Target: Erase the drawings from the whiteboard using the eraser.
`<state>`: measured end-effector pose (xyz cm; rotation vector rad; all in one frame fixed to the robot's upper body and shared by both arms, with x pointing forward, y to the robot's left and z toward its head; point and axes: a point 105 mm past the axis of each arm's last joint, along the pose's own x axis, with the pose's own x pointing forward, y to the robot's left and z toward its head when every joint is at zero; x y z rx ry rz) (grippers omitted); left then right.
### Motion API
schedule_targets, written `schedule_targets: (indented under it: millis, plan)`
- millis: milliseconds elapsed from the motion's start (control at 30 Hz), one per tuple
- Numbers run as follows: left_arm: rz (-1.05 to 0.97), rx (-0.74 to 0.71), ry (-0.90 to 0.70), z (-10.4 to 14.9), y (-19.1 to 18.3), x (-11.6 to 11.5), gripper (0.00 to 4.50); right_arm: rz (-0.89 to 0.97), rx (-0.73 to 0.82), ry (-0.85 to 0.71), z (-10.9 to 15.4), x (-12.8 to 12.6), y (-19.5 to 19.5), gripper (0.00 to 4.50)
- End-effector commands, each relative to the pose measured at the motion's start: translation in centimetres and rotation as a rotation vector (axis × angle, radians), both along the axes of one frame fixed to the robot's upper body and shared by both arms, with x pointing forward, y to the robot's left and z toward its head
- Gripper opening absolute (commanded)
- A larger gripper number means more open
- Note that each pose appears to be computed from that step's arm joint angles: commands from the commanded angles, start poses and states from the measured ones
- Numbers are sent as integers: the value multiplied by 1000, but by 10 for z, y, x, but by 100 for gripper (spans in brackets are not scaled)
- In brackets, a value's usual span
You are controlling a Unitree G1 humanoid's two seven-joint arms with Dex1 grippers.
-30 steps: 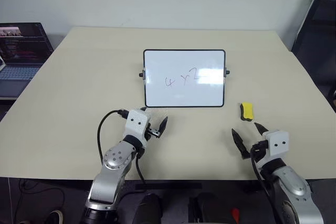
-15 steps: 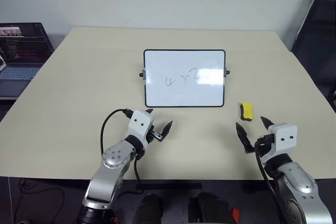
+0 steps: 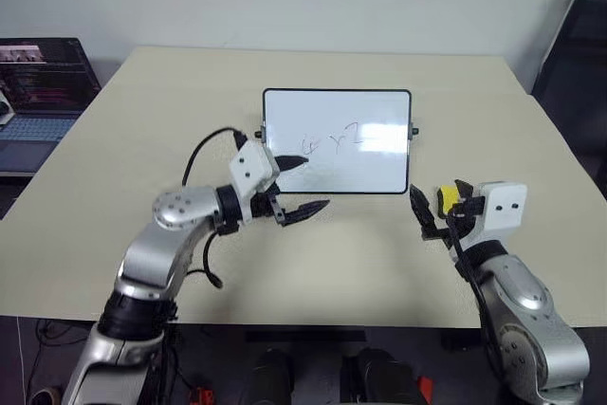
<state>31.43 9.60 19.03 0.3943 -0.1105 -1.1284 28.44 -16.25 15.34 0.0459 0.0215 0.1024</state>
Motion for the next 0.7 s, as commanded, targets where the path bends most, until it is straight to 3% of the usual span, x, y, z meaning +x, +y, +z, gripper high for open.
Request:
schedule_targets:
  millis: [33,300,700]
  plan:
    - [-168,71,9,3,-9,-5,450,-145,-7,89,-4,16,-32,449]
    - [-303,155,33,-4,-16,-1,450,-200,-22,167,-15,47,-51,449]
    - [-298,168,25,-11,-15,-6,450,-204,-17,202,-38,61,-58,449]
